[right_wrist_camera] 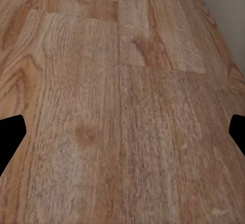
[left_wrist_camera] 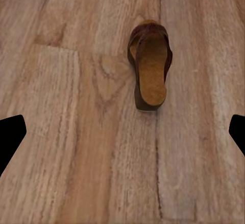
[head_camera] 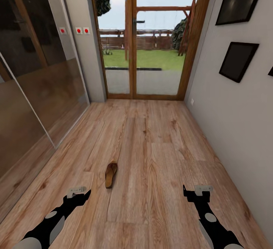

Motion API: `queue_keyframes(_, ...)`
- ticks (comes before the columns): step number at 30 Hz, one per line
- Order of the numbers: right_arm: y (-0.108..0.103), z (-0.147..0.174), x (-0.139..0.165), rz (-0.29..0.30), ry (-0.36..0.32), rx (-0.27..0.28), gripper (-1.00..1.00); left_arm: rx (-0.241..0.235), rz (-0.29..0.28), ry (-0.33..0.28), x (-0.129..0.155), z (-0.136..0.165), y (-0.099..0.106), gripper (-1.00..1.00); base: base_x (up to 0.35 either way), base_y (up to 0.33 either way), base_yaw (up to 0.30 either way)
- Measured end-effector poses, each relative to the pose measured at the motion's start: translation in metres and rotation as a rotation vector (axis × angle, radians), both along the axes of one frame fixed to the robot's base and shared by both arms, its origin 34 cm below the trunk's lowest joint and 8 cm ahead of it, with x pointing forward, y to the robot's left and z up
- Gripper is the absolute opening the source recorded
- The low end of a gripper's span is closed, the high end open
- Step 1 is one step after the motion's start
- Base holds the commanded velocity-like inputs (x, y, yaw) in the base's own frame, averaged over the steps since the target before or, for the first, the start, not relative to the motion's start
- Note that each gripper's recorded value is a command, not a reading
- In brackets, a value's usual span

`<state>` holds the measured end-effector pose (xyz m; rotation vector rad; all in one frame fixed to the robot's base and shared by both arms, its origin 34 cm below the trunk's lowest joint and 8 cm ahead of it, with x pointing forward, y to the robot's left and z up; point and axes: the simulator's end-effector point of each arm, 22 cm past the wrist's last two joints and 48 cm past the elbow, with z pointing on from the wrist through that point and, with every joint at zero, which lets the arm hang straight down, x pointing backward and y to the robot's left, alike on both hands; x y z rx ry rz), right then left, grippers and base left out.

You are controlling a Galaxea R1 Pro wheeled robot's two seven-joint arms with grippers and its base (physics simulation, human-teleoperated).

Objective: Pick up the two gym shoes and the two sandals from the corridor floor and place them onto the hallstand (shoe rack) in the corridor, making sure they are on the rack and not on the floor. Arrange them so the two gym shoes are next to each other and the two sandals are next to each other.

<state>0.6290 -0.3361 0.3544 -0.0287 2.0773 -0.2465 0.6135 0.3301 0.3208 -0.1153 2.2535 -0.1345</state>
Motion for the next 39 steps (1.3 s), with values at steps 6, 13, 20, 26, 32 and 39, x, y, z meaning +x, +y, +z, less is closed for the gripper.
queue_keyframes(6,0.0002,-0.0001,0.0000,0.001,0.000,0.000,1.00,-0.002,-0.003,0.001,0.0000,-0.0003,-0.0021,1.00,0.013,0.000,0.000)
queue_keyframes(13,0.0000,-0.0001,0.0000,0.000,0.000,0.000,1.00,-0.003,-0.003,0.001,0.0004,-0.0001,-0.0025,1.00,0.004,0.000,0.000)
queue_keyframes(20,0.0004,0.0003,0.0001,0.001,0.000,0.000,1.00,-0.003,-0.002,0.002,0.0000,-0.0001,-0.0020,1.00,0.191,0.000,0.000)
queue_keyframes(26,0.0012,0.0002,0.0000,0.001,0.000,0.001,1.00,-0.004,0.000,0.000,0.0005,0.0004,-0.0020,1.00,0.312,0.000,0.000)
queue_keyframes(32,0.0014,0.0004,0.0002,0.001,-0.001,0.001,1.00,-0.003,0.000,-0.001,0.0004,0.0004,-0.0020,1.00,0.333,0.000,0.000)
queue_keyframes(39,0.0013,0.0002,0.0001,0.001,-0.001,0.002,1.00,-0.003,0.000,-0.001,0.0006,0.0004,-0.0020,1.00,0.260,0.000,0.000)
